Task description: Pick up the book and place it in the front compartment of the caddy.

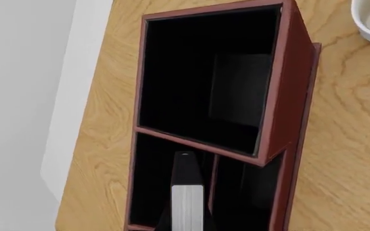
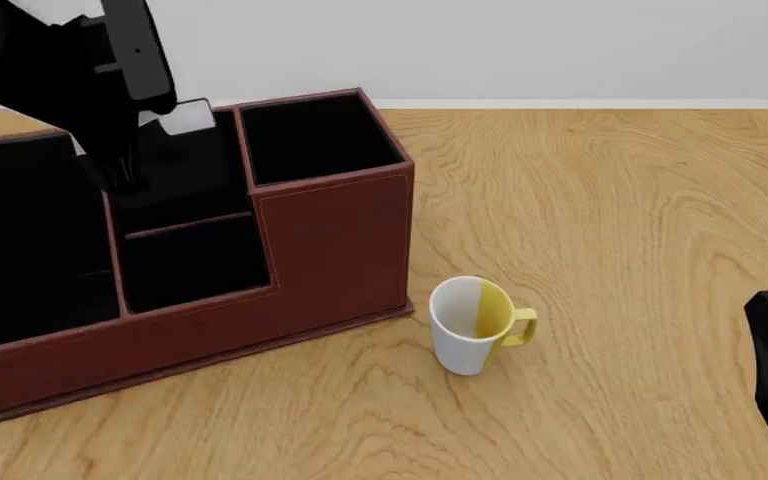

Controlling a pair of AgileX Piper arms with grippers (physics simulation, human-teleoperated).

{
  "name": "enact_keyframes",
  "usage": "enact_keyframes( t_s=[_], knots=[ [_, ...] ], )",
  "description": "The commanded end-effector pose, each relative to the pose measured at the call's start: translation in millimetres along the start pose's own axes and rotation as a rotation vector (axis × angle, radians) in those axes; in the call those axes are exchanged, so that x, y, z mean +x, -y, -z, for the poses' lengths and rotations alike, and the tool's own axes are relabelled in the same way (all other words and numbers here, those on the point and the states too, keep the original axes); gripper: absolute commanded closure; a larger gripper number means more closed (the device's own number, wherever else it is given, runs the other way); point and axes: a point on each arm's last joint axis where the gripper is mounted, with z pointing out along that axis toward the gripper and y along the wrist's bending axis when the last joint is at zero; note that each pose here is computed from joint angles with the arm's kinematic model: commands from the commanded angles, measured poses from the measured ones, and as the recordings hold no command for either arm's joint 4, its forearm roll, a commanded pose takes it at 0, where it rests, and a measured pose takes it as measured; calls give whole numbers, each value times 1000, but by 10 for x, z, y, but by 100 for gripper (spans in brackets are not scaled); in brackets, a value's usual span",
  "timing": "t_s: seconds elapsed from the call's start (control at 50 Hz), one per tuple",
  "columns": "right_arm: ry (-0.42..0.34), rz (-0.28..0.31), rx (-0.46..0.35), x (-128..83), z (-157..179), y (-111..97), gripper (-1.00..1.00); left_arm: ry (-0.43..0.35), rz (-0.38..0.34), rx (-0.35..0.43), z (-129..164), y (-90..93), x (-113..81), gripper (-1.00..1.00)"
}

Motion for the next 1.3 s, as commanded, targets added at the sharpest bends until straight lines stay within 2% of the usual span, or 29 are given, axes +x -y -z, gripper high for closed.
enact_keyframes(
  t_s=[0.02, 0.12, 0.44, 0.62, 0.98, 1.3],
  knots=[
    [0, 0, 0, 0, 0, 0, -100, -16, -12, -8, -39, -20, 59, 100],
    [0, 0, 0, 0, 0, 0, -100, -33, -18, -7, -92, -42, 117, 100],
    [0, 0, 0, 0, 0, 0, -100, -40, -13, -8, -185, -80, 130, 100],
    [0, 0, 0, 0, 0, 0, -100, -44, -26, 4, -297, -33, 147, 100],
    [0, 0, 0, 0, 0, 0, -100, -55, -12, 19, -491, -56, 149, 100],
    [0, 0, 0, 0, 0, 0, -100, -77, 2, 22, -615, -70, 247, 100]
  ],
)
